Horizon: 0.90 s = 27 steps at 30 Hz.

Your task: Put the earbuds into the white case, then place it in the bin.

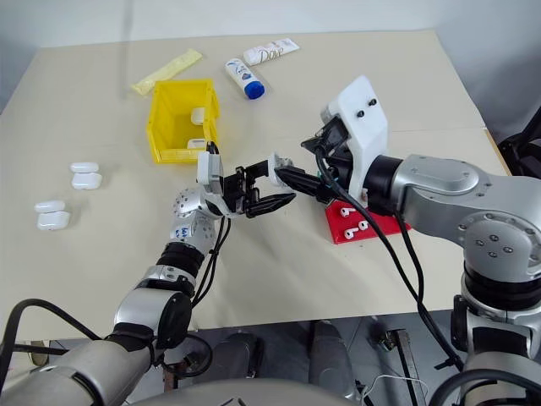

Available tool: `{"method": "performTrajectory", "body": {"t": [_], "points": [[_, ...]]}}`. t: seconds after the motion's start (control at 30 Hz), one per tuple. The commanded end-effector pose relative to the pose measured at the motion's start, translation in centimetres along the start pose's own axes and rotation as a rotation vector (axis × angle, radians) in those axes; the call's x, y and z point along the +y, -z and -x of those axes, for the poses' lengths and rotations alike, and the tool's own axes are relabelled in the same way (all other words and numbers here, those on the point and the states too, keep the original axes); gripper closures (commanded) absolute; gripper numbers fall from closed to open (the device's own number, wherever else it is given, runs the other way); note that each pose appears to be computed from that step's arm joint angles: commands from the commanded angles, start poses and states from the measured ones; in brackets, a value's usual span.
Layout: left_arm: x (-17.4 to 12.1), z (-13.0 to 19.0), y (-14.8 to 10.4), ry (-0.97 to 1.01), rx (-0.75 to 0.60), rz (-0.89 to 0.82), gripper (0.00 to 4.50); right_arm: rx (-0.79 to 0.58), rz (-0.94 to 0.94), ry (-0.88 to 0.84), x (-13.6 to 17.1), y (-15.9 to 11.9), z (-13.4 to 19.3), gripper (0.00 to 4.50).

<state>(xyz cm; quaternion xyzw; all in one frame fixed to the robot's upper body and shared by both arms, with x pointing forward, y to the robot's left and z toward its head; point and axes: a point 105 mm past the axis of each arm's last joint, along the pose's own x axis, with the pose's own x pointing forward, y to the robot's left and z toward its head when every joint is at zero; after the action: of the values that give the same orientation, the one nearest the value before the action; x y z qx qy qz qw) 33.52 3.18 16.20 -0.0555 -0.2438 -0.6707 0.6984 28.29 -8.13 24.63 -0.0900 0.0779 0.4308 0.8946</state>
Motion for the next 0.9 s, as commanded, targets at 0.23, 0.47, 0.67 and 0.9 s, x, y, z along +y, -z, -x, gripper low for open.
{"method": "performTrajectory", "body": {"t": [0.23,0.47,0.67,0.9], "points": [[0.4,-0.9,-1.1,0.023,-0.021,-0.054,1.71,0.008,0.018,0.013,-0.3,0.2,0.3,1.05],[0.4,-0.9,-1.1,0.022,-0.023,-0.054,1.71,0.021,0.017,0.043,-1.1,0.5,0.6,1.05],[0.3,-0.9,-1.1,0.021,-0.024,-0.056,1.71,0.018,0.024,0.049,-1.3,0.4,0.6,1.05],[0.3,-1.1,-1.0,0.023,-0.027,-0.056,1.71,0.017,0.029,0.052,-1.3,0.4,0.3,1.05]]}}
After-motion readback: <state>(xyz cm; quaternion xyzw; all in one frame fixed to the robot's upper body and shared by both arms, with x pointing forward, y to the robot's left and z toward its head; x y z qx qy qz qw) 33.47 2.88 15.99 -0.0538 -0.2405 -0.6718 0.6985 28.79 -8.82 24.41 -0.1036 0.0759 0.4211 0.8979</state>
